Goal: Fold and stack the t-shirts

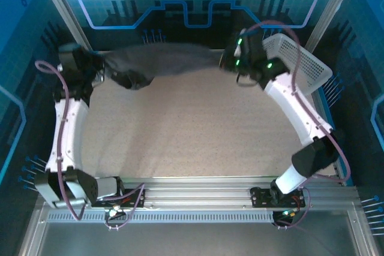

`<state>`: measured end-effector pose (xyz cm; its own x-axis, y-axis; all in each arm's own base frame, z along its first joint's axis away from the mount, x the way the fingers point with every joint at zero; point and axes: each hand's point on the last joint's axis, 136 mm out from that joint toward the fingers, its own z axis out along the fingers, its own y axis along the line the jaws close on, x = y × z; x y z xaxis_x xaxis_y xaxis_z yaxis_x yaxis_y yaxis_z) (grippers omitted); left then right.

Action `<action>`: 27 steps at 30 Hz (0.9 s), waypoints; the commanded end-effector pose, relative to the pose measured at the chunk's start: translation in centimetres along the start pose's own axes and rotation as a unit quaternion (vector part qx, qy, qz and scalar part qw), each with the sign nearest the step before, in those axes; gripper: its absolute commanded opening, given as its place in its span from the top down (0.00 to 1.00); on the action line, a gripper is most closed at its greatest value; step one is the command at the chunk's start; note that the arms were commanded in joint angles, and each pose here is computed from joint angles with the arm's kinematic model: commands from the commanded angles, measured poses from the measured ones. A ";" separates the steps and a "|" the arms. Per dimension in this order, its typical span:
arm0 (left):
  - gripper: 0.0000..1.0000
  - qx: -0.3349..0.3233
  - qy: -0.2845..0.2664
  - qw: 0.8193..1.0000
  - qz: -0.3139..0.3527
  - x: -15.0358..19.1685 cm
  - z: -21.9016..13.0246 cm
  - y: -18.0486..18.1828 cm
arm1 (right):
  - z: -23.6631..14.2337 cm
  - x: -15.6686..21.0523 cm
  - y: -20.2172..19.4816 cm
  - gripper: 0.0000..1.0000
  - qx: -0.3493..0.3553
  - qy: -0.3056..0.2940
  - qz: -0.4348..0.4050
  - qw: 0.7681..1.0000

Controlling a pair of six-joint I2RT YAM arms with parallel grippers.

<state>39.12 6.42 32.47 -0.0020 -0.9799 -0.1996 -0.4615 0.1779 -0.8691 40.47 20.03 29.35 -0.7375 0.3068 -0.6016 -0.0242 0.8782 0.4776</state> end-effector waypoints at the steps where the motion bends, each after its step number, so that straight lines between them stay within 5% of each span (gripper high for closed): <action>1: 1.00 -0.153 0.000 0.988 0.005 1.2 -0.2 10.8 | 4.0 9.7 -5.0 0.80 0.053 0.122 0.012 0.991; 3: 1.00 -0.187 0.016 0.982 0.013 2.2 -0.3 13.8 | 4.5 12.0 -7.8 0.57 0.078 0.166 0.043 0.982; 7: 1.00 -0.214 0.029 0.976 0.027 2.6 -0.1 15.5 | 4.3 11.8 -11.5 0.41 0.107 0.188 0.095 0.972; 13: 1.00 -0.212 0.030 0.976 0.044 2.4 0.2 14.3 | 4.8 14.6 -14.9 0.42 0.145 0.211 0.164 0.953; 20: 1.00 -0.201 0.042 0.977 0.048 3.0 0.4 13.4 | 4.3 19.7 -18.2 0.55 0.204 0.241 0.234 0.919; 27: 1.00 -0.204 0.049 0.977 0.046 3.4 0.7 14.0 | 4.6 22.6 -19.1 0.62 0.196 0.252 0.301 0.898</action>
<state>32.92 5.78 18.90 -0.1151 -0.9742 -0.1941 -0.7808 0.2095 -0.5886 26.80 11.36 3.70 -0.7986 0.5977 0.0709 0.5946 0.7653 0.2466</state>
